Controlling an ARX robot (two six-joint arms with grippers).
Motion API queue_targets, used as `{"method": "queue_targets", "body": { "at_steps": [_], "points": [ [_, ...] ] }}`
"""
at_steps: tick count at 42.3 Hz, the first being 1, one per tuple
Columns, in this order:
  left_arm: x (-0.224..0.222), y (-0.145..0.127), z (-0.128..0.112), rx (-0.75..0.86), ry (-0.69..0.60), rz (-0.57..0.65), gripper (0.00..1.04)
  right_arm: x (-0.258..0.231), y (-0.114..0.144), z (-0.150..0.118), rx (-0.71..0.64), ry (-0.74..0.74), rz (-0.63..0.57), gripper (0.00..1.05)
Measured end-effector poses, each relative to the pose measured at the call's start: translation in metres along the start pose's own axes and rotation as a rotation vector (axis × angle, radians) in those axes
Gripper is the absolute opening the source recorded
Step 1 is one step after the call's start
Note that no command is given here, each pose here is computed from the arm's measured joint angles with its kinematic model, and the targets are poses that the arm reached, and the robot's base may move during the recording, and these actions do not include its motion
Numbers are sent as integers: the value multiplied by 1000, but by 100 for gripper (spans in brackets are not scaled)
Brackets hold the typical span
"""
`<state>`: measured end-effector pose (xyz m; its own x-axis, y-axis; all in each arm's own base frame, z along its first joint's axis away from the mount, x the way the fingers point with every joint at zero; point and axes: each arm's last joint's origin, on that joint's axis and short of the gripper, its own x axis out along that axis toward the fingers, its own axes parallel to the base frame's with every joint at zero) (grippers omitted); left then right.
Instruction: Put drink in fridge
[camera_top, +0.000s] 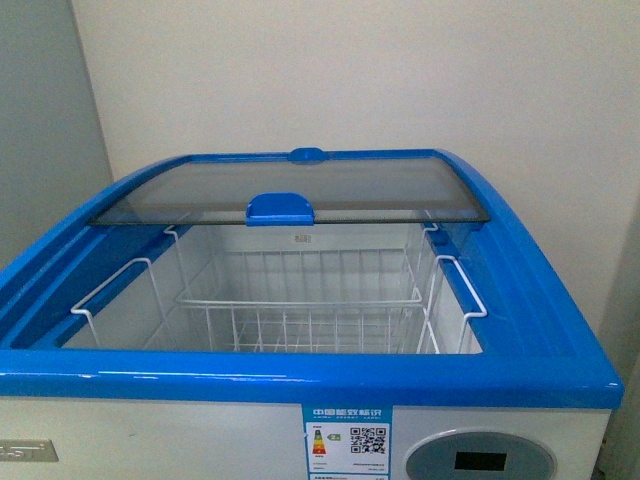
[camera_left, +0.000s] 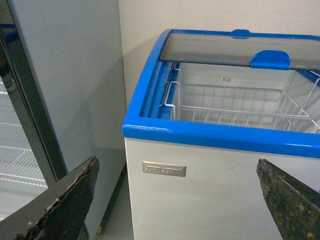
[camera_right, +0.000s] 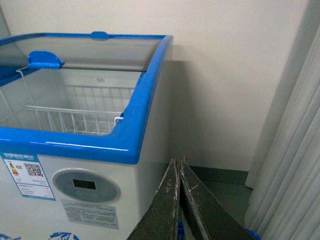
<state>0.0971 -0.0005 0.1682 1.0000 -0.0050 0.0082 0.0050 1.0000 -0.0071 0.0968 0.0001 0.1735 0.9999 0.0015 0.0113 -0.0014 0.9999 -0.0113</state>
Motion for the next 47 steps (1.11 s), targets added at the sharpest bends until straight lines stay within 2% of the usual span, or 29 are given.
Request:
{"method": "queue_targets", "body": {
  "at_steps": [15, 16, 26, 37, 47],
  "points": [
    [0, 0, 0, 0, 0, 0, 97, -1, 0, 1, -1, -14, 0, 3],
    [0, 0, 0, 0, 0, 0, 97, -1, 0, 1, 0, -14, 0, 6],
    [0, 0, 0, 0, 0, 0, 97, -1, 0, 1, 0, -14, 0, 56],
    [0, 0, 0, 0, 0, 0, 97, -1, 0, 1, 0, -14, 0, 98],
    [0, 0, 0, 0, 0, 0, 97, -1, 0, 1, 1, -14, 0, 98]
  ]
}}
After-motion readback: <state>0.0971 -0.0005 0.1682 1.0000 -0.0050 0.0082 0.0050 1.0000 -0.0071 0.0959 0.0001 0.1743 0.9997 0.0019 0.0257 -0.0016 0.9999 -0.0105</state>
